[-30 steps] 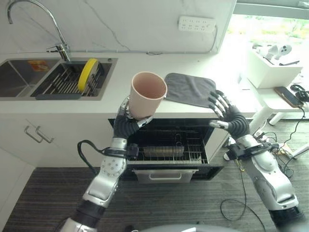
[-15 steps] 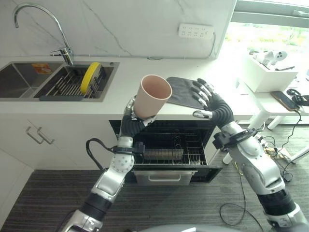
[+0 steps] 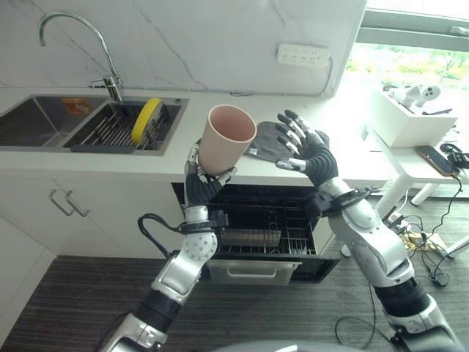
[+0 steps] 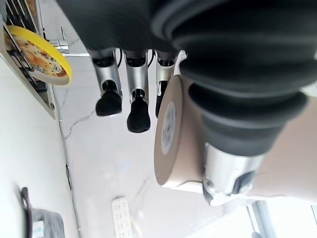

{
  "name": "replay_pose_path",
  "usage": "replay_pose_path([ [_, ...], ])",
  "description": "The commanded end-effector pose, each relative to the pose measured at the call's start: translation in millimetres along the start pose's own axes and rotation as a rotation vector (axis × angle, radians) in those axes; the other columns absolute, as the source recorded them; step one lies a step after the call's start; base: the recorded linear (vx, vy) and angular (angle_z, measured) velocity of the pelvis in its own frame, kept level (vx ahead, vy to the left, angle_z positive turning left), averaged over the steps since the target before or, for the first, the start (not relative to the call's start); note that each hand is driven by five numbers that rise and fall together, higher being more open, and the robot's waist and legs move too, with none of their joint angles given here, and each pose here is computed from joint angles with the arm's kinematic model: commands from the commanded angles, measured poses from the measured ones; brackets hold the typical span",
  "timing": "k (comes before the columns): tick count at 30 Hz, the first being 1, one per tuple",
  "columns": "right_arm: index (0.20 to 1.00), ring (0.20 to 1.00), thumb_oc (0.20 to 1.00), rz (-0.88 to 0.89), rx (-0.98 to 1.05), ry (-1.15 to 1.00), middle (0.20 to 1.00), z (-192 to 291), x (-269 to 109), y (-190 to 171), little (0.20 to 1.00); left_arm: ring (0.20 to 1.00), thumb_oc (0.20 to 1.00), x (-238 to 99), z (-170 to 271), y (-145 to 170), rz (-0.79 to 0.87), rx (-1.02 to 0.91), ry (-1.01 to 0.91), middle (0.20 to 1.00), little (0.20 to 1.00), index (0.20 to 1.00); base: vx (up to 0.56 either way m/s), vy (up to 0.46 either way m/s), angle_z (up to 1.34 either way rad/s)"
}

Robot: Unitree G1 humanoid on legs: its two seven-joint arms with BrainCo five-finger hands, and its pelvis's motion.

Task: Place the dishes in the dishwasher.

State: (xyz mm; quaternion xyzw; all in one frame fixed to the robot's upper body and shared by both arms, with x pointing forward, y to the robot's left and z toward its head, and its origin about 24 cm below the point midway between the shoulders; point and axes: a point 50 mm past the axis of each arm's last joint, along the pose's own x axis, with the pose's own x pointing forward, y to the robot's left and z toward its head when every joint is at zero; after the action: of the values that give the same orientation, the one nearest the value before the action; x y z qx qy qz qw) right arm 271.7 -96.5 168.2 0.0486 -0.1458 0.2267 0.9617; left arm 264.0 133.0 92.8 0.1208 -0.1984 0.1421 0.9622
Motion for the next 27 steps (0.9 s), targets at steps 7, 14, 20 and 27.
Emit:
replay_pose_path([
  [7, 1.0, 1.0, 1.0, -0.017, 0.006, -0.167, 1.0, 40, 23, 3, 1.0, 0.2, 0.2, 29, 35, -16, 0.036, 0.003, -0.202, 0.2, 0.2, 0.2, 0.0, 0.0, 0.0],
  [14, 1.0, 1.0, 1.0, -0.053, 0.036, -0.182, 1.0, 40, 28, 6, 1.0, 0.2, 0.2, 38, 45, -20, 0.046, 0.03, -0.238, 0.2, 0.2, 0.2, 0.0, 0.0, 0.0],
  [20, 1.0, 1.0, 1.0, -0.09, 0.056, -0.172, 1.0, 36, 35, 11, 1.0, 0.2, 0.2, 38, 58, -28, 0.026, 0.007, -0.285, 0.2, 0.2, 0.2, 0.0, 0.0, 0.0],
  [27, 1.0, 1.0, 1.0, -0.112, 0.079, -0.168, 1.0, 33, 42, 15, 1.0, 0.2, 0.2, 38, 63, -38, -0.012, 0.0, -0.306, 0.2, 0.2, 0.2, 0.0, 0.0, 0.0],
])
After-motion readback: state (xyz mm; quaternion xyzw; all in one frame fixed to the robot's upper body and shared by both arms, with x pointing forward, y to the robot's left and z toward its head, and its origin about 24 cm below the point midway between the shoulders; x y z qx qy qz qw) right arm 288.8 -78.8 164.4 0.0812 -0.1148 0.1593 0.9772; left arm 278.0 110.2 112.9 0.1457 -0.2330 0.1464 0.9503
